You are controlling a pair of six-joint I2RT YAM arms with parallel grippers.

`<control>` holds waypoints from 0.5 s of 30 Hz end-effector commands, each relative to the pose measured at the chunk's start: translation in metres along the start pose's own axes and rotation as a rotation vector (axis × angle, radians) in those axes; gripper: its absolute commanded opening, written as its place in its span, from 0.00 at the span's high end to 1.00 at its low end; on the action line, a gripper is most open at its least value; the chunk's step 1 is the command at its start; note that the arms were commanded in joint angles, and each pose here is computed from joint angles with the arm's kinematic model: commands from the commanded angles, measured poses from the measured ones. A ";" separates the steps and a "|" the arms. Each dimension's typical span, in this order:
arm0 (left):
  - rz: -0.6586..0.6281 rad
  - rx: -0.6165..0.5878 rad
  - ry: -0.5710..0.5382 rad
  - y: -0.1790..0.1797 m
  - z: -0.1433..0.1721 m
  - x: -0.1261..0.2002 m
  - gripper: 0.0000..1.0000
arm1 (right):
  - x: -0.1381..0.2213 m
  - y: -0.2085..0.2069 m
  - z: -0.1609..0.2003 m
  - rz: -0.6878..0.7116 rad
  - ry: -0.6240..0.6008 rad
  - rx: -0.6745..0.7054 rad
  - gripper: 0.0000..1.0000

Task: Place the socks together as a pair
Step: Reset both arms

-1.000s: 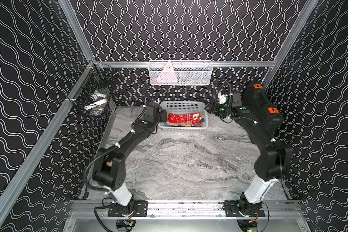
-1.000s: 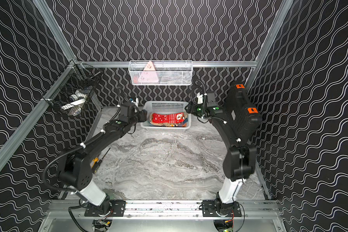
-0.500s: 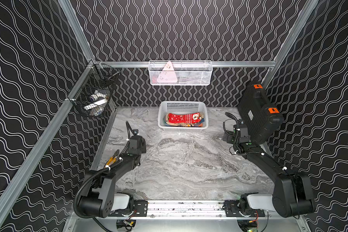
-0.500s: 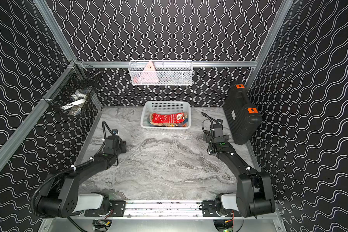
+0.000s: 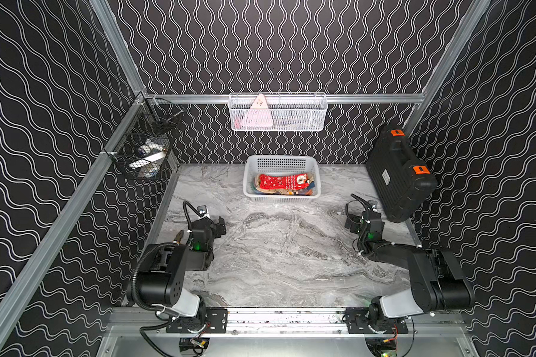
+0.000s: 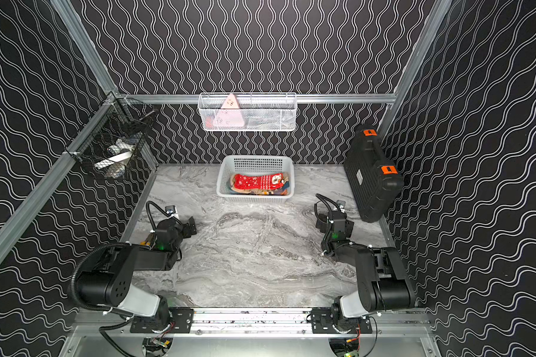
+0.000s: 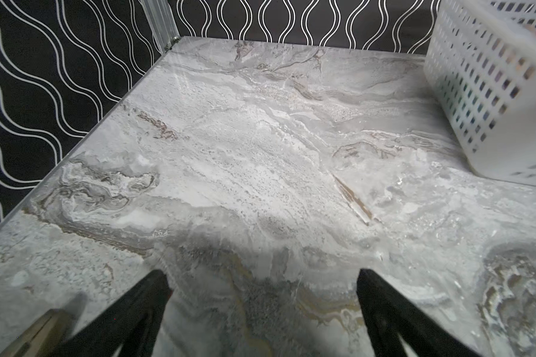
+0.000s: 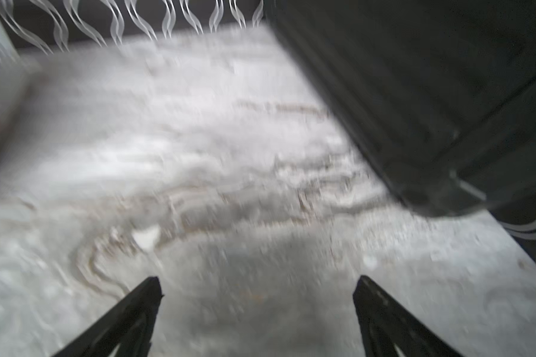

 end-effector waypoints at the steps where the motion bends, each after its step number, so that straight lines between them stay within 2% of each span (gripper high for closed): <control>1: 0.042 -0.015 -0.125 -0.002 -0.020 -0.001 0.01 | 0.002 0.008 -0.014 -0.074 -0.084 -0.033 0.00; 5: 0.153 -0.063 -0.156 -0.015 -0.006 -0.005 0.01 | 0.008 0.003 -0.015 -0.077 -0.155 -0.041 0.00; 6: 0.179 -0.075 -0.210 -0.018 -0.008 -0.005 0.01 | 0.010 0.000 -0.013 -0.064 -0.172 -0.054 0.00; 7: 0.198 -0.089 -0.175 -0.019 -0.008 -0.004 0.01 | 0.010 -0.005 -0.009 -0.040 -0.193 -0.073 0.00; 8: 0.187 -0.092 -0.149 -0.019 -0.008 -0.005 0.01 | 0.010 -0.009 -0.008 -0.022 -0.232 -0.096 0.00; 10: 0.176 -0.088 -0.191 -0.020 -0.008 -0.004 0.01 | 0.007 -0.013 -0.004 -0.031 -0.295 -0.095 0.00; 15: 0.168 -0.112 -0.103 -0.025 -0.012 -0.016 0.01 | -0.007 -0.004 -0.003 -0.044 -0.185 -0.063 0.00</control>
Point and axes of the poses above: each gripper's point midway between its finger pads, its own x axis back along the fingers, its own y axis along the line the jaws close on, z = x × y, the point moved 9 cm from there along x, back along the fingers, and after that the axes turned 15 degrees about -x, right-handed, at the moved point
